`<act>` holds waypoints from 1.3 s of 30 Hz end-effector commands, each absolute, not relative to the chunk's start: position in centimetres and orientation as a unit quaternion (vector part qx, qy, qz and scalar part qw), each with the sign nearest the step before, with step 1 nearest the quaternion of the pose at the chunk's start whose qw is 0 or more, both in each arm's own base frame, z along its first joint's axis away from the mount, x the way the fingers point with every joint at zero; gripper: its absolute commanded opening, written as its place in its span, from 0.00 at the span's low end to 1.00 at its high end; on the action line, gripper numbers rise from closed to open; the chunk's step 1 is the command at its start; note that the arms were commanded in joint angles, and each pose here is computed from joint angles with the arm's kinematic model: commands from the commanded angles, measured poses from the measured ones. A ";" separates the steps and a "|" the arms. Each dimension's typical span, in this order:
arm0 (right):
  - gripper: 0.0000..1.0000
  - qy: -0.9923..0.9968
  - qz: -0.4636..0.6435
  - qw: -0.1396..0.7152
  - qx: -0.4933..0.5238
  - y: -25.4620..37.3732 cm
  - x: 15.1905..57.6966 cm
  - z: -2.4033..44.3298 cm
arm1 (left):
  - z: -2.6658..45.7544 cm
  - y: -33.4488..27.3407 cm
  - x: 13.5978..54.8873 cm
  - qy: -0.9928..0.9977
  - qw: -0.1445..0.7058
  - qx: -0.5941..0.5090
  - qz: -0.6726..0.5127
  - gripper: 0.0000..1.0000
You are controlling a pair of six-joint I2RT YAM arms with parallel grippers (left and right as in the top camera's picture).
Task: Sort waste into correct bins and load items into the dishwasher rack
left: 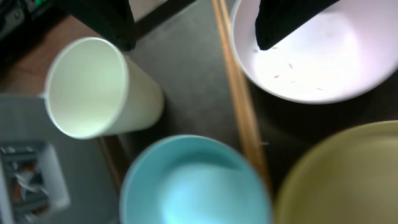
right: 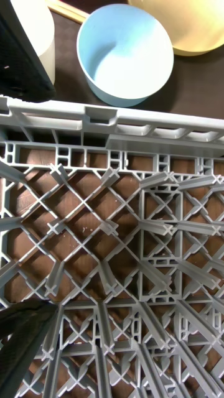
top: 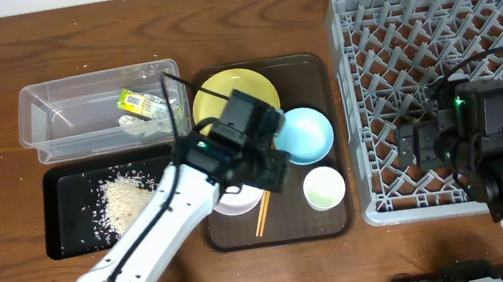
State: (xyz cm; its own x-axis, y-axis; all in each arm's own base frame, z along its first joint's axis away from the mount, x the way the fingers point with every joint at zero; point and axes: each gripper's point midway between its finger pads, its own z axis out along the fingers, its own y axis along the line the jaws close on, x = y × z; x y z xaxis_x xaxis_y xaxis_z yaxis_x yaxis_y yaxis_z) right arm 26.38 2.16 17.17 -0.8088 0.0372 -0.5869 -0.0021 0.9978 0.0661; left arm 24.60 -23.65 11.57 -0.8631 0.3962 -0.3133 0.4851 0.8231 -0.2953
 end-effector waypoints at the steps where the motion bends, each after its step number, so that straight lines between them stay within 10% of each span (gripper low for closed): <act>1: 0.99 0.947 0.028 0.319 0.011 1.8 26.7 18.0 | 11.3 -25.7 23.2 0.938 0.106 0.260 -0.202 0.64; 20: 0.99 0.948 0.027 0.316 0.011 1.8 26.6 17.9 | 9.6 -21.9 26.9 0.960 0.180 0.214 -0.024 0.64; 32: 0.99 0.948 0.027 0.316 0.011 1.8 26.6 17.9 | 2.3 -20.3 25.7 0.988 0.077 0.136 0.015 0.62; 39: 0.99 0.949 0.027 0.314 0.011 1.8 26.5 17.8 | 0.9 -19.9 25.2 0.989 0.053 0.137 0.030 0.28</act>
